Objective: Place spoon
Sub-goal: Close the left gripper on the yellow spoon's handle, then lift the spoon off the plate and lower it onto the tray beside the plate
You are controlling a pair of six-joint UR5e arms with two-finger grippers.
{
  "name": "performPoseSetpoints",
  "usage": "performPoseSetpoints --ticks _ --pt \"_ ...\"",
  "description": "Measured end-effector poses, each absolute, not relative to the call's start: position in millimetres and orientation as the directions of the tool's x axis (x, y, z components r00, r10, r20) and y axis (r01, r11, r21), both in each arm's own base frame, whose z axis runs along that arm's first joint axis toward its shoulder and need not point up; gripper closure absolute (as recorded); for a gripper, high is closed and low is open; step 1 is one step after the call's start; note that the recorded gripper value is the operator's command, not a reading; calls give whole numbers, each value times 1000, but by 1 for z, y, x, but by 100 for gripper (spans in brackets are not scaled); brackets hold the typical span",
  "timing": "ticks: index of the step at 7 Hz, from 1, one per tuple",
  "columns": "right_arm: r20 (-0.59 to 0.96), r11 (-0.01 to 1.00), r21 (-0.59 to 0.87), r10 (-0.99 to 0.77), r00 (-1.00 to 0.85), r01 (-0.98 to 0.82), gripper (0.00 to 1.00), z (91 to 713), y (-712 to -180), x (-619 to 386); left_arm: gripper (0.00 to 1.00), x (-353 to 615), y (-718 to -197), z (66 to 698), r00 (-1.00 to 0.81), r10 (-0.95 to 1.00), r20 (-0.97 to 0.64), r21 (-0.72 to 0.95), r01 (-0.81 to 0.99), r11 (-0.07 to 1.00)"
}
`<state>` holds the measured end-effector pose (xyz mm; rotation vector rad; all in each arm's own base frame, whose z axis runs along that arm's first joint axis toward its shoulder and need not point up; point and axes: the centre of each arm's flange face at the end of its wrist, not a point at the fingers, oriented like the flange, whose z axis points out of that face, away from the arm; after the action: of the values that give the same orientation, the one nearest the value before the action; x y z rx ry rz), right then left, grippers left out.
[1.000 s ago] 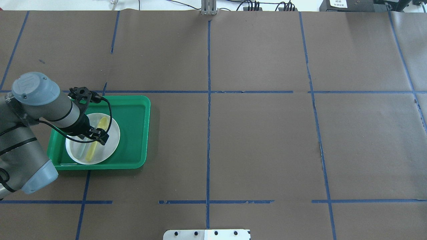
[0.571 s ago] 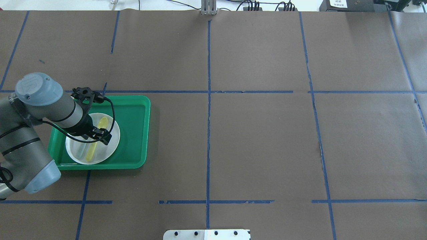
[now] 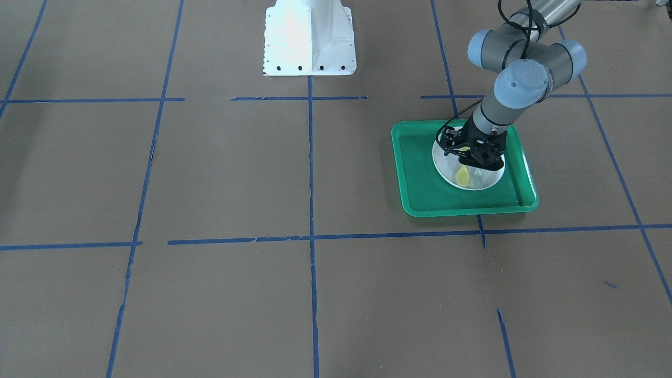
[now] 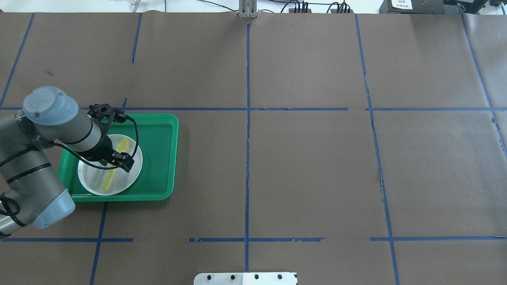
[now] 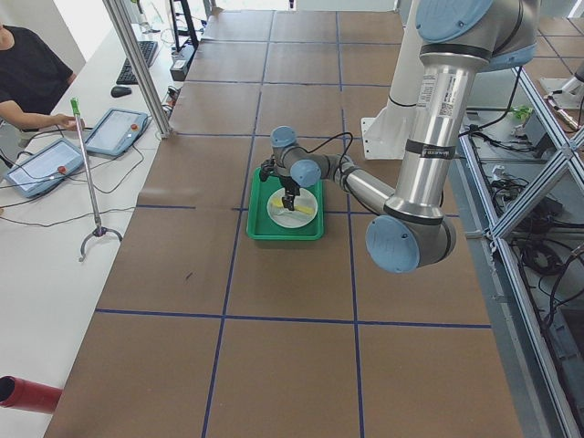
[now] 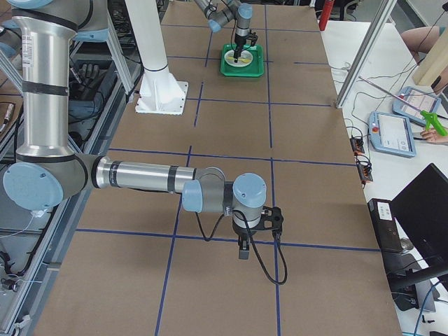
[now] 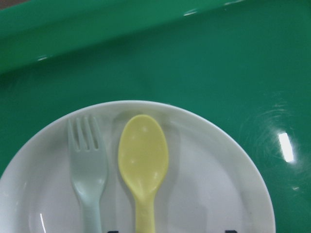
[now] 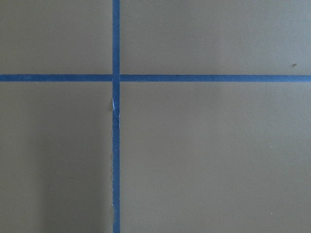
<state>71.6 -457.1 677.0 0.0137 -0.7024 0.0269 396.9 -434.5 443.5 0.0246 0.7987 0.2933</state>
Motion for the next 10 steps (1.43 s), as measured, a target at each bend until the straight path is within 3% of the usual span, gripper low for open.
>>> performPoseSetpoints --ticks 1,2,3,4,7,10 --pt "646 1000 4 20 763 -29 0 677 -457 72 28 398 -435 446 662 269 -700 130 -252 959" --pt "646 1000 4 20 763 -29 0 677 -457 72 47 398 -436 450 664 269 -698 127 -255 959" --pt "646 1000 4 20 763 -29 0 677 -457 72 77 398 -436 451 665 269 -697 126 -256 958" --pt "646 1000 4 20 763 -29 0 677 -457 72 100 398 -436 451 666 269 -696 125 -256 959" --pt "646 1000 4 20 763 -29 0 677 -457 72 100 395 -435 448 660 269 -702 127 -256 958" --pt "646 1000 5 19 763 -29 0 676 -457 72 100 395 -431 402 610 216 -763 105 -212 971"
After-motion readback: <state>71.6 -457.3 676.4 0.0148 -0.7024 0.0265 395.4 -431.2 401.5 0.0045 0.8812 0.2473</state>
